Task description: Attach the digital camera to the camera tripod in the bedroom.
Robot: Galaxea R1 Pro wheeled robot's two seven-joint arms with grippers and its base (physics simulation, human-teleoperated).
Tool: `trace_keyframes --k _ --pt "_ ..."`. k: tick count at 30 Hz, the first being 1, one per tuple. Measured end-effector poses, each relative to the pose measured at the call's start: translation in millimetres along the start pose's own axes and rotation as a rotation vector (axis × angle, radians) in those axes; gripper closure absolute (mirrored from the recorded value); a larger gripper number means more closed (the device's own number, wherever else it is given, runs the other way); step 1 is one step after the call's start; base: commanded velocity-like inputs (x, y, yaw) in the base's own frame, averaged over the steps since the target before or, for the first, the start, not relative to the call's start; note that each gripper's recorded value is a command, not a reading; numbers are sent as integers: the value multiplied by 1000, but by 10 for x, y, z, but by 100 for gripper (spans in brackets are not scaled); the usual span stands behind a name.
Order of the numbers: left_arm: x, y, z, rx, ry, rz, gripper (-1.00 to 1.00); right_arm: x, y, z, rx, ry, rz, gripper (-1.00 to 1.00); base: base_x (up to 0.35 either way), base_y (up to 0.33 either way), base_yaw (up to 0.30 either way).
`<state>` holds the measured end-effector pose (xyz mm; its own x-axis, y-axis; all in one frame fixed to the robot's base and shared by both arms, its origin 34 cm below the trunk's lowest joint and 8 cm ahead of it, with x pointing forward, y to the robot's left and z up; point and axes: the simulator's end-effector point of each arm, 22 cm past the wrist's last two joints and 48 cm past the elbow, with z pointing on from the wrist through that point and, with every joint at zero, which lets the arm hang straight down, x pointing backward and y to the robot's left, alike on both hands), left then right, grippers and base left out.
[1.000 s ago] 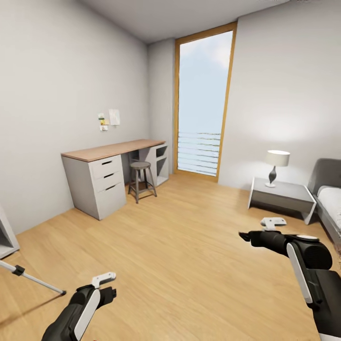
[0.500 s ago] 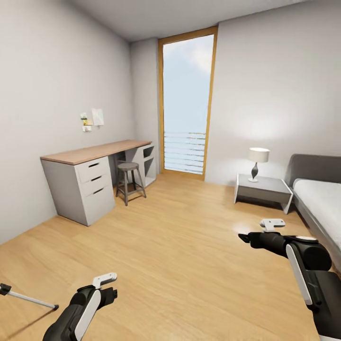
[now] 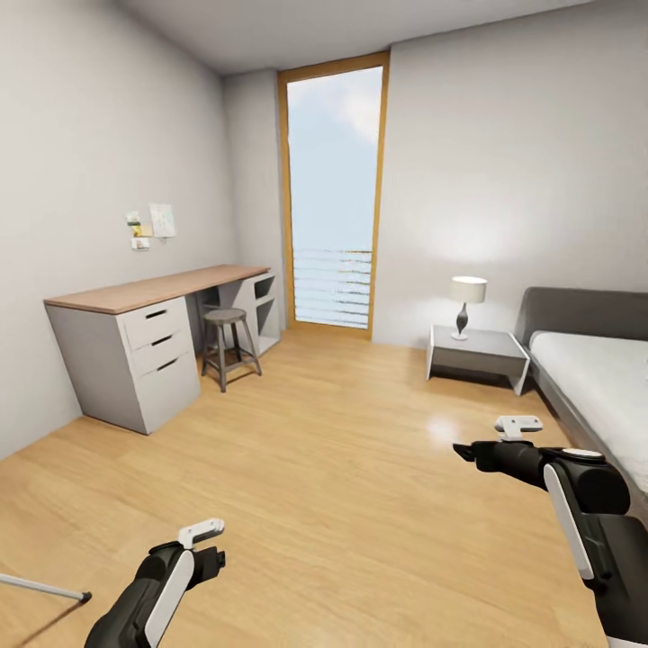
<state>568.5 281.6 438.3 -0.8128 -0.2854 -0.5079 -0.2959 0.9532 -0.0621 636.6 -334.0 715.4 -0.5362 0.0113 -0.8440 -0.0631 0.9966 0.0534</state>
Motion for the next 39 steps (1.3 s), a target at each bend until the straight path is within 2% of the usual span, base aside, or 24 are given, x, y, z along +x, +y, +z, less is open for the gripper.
trace_keyframes --k 19,26,31,39 --pt "790 336 233 -35 28 37 -100 426 62 152 -12 5 -14 -100 0 1 -3" --pt "915 531 354 -88 16 93 -100 597 132 217 -23 11 -32 -100 0 0 0" --pt "1088 625 480 -111 32 125 -100 713 143 254 -25 12 -37 -100 0 0 0" --pt "1261 635 594 -107 75 140 -100 882 145 392 -28 51 -37 -100 0 0 0"
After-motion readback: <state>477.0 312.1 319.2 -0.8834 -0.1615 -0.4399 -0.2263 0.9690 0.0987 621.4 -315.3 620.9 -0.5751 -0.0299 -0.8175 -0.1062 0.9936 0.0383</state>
